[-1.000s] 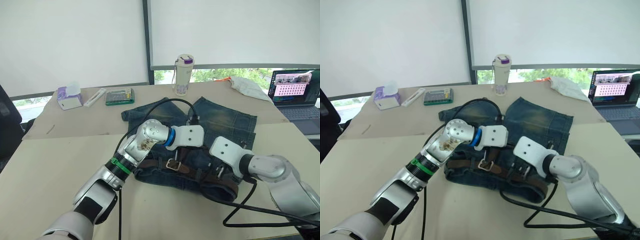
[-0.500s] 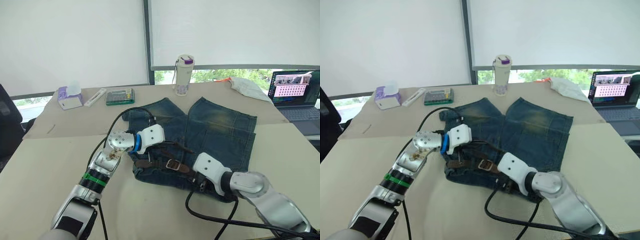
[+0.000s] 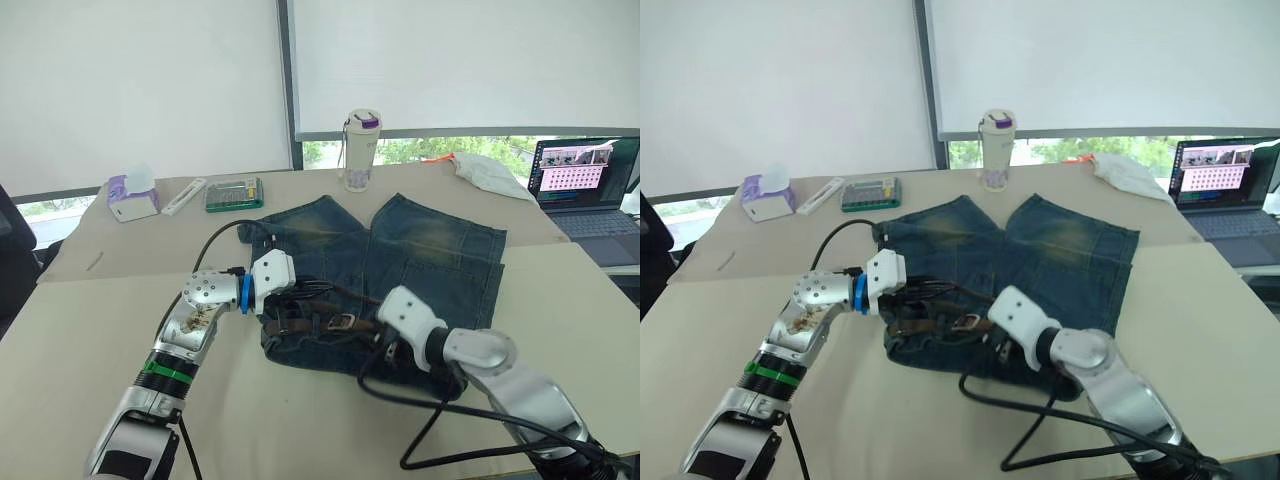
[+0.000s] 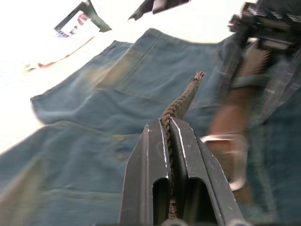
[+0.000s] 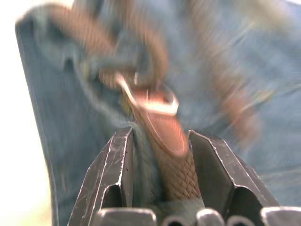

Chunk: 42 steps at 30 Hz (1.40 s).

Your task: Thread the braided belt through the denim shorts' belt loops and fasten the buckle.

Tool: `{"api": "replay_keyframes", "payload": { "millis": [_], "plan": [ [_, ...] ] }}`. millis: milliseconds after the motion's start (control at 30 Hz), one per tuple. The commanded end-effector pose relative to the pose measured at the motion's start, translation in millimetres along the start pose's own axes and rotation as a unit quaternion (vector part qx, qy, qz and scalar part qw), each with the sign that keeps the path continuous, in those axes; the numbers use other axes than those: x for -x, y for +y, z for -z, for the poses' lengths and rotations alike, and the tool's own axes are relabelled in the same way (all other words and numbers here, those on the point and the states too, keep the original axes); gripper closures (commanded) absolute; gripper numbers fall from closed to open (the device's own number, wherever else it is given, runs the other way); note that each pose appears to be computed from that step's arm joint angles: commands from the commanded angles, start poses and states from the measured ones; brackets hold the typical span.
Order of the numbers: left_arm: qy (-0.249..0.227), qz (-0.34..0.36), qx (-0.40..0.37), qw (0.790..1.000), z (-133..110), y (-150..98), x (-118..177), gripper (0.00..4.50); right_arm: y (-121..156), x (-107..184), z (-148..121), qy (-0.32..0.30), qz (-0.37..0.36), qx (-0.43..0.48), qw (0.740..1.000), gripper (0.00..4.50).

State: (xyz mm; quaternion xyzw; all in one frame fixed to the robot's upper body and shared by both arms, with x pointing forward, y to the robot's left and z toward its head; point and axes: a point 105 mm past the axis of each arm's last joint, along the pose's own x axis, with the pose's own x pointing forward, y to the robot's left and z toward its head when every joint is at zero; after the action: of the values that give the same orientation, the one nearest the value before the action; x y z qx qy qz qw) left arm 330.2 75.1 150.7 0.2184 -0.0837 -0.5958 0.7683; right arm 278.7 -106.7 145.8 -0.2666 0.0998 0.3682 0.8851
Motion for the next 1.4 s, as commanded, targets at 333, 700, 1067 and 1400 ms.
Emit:
{"api": "replay_keyframes", "payload": {
  "millis": [333, 700, 1067, 1400],
  "plan": [
    [-0.029, 0.006, -0.001, 1.000, -10.8, 1.3, 0.3, 4.50, -9.1, 7.2, -11.5, -0.005, 0.017, 0.031, 0.999, 2.43],
    [-0.037, 0.019, 0.009, 0.999, -11.4, -2.2, 2.3, 4.50, -9.0, -3.0, -9.2, 0.004, -0.013, 0.048, 0.999, 4.46],
    [-0.018, 0.057, -0.064, 0.996, -33.8, 3.5, -8.8, 2.26, -13.8, -1.9, -19.7, 0.027, -0.026, 0.134, 0.990, 4.50],
    [0.046, 0.092, -0.136, 0.985, -27.4, 2.7, -25.9, 2.26, -8.6, -8.5, -33.0, 0.037, -0.043, 0.176, 0.983, 4.50]
  ]
}}
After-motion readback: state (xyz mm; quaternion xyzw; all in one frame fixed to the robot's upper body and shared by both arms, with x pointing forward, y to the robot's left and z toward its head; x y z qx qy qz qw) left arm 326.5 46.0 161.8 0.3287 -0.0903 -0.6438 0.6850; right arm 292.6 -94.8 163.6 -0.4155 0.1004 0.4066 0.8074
